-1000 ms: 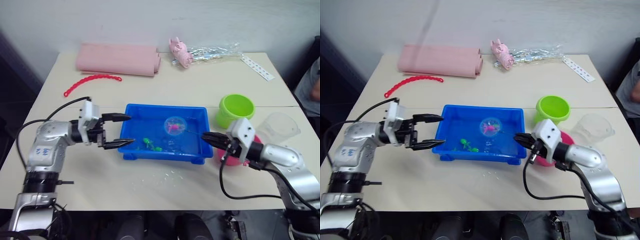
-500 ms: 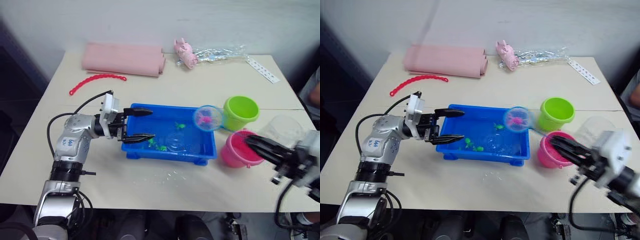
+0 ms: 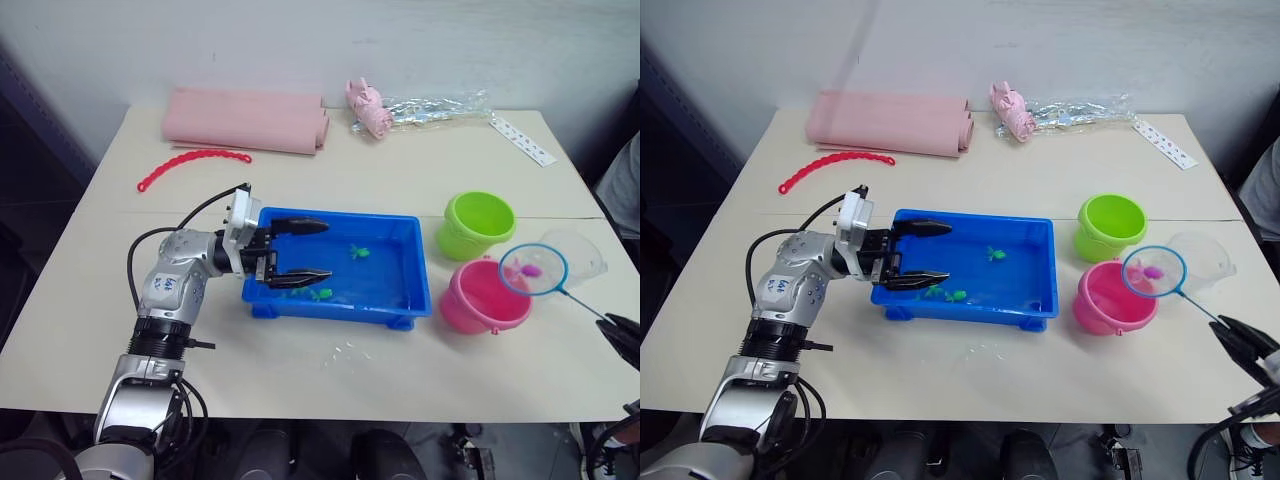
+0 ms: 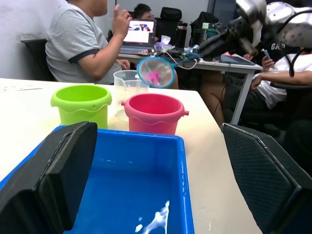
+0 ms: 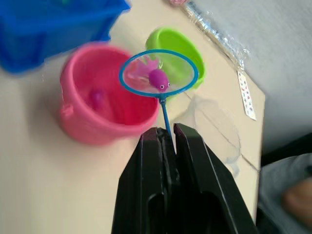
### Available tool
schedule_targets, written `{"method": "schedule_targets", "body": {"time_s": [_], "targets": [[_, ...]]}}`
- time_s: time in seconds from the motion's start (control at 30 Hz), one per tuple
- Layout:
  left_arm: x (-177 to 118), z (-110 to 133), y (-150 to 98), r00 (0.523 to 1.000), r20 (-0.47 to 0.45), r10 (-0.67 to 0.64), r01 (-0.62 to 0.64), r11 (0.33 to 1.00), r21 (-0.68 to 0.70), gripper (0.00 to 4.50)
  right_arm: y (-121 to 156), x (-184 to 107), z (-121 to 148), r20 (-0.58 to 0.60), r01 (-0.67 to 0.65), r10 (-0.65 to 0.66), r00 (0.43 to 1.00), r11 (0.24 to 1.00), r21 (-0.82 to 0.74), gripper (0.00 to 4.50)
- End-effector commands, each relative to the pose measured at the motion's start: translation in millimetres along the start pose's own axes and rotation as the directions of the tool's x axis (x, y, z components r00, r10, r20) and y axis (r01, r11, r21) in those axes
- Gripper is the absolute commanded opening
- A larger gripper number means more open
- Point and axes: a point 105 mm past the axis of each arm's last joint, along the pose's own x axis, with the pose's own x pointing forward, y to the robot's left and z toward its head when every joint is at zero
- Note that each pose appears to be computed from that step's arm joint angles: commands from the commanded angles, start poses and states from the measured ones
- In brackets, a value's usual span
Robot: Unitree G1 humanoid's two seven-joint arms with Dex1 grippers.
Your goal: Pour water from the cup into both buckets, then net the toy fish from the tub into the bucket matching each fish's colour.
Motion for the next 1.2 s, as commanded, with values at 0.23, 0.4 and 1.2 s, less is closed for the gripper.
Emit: {"method": "schedule_targets", "body": {"time_s": [0.23, 0.4, 1.2], "targets": [[3.7, 5.5, -1.8, 1.000, 0.016, 0.002, -0.002, 0.999, 0.036, 4.47, 8.7, 4.4, 4.6, 0.034, 0.056, -0.045, 0.998, 0.888, -0.456, 0.00], [4.5, 4.3, -1.4, 1.000, 0.021, 0.006, -0.007, 0.999, 0.034, 4.47, 10.7, 3.4, 1.2, 0.017, 0.038, -0.036, 0.999, 0.741, -0.671, 0.00], [19.4, -2.7, -6.7, 1.000, 0.024, -0.010, 0.009, 0.999, 0.047, 4.47, 10.3, 10.7, 13.1, 0.102, 0.111, -0.045, 0.994, 0.429, -0.896, 0.00]]}}
